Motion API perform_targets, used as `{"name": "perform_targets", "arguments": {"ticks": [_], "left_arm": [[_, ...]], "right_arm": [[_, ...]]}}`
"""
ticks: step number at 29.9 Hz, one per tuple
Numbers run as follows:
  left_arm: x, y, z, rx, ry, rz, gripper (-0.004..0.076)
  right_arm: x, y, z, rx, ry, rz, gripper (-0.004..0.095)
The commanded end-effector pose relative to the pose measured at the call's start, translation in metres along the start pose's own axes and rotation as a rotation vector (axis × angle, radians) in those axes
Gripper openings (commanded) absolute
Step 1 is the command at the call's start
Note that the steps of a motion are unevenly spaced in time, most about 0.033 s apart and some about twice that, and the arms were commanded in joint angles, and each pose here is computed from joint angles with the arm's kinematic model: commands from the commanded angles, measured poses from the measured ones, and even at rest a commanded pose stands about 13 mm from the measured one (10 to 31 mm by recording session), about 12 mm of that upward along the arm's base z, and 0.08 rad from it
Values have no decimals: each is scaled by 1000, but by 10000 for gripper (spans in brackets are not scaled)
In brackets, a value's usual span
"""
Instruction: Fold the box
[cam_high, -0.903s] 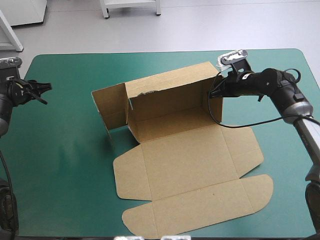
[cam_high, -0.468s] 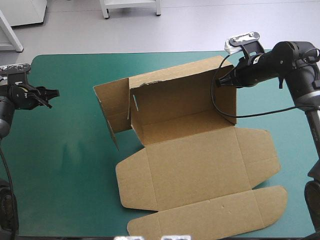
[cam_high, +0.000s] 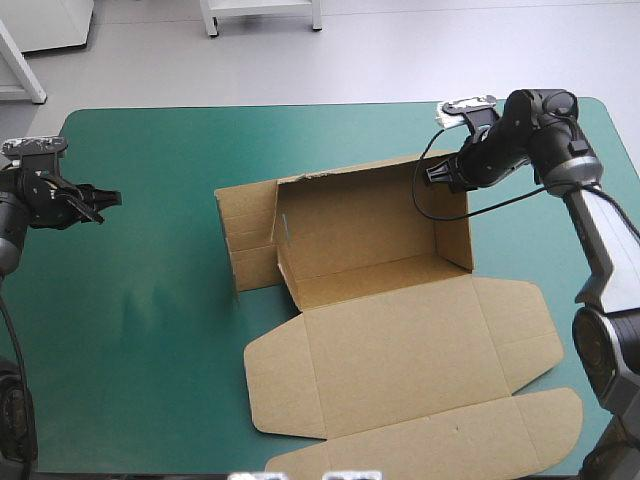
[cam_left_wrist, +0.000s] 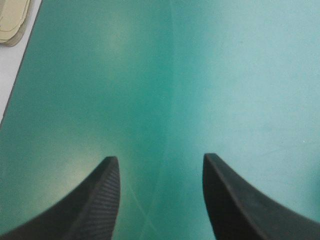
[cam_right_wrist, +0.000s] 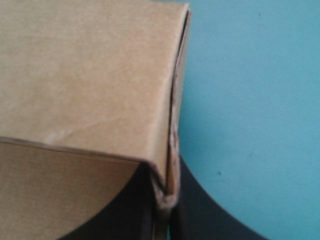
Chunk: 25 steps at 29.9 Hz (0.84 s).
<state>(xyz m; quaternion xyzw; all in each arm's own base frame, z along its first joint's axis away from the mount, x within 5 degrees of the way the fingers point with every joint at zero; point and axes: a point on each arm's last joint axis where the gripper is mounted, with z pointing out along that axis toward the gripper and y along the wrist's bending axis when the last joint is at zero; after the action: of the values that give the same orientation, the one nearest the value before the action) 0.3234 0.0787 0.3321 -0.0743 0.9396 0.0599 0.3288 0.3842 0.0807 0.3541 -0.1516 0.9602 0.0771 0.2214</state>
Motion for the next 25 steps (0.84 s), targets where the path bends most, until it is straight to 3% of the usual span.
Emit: {"name": "perform_targets", "arguments": {"ticks": [1,7,12,14,21,25], "left_arm": [[-9,0,-21,4,-81,-4,367],[-8,-3,-21,36,-66,-4,367],[-8,-6,-21,68,-70,-12,367],[-8,-7,-21,72,-70,-15,367],[-8,-7,-21,73,-72,-16,367],[-8,-7,-21,73,-72,-15,367]], "right_arm": [[-2,2,-5,-14,-2,-1,-17],[-4,-1,13,-20,33,10,-17],[-11,-2,14,-4,-43,-17,7],[-13,-3,13,-2,-73,-23,79],[-18,-2,12,-10,-123,-22,489],[-21,0,-3,-9,-151,-28,546]]}}
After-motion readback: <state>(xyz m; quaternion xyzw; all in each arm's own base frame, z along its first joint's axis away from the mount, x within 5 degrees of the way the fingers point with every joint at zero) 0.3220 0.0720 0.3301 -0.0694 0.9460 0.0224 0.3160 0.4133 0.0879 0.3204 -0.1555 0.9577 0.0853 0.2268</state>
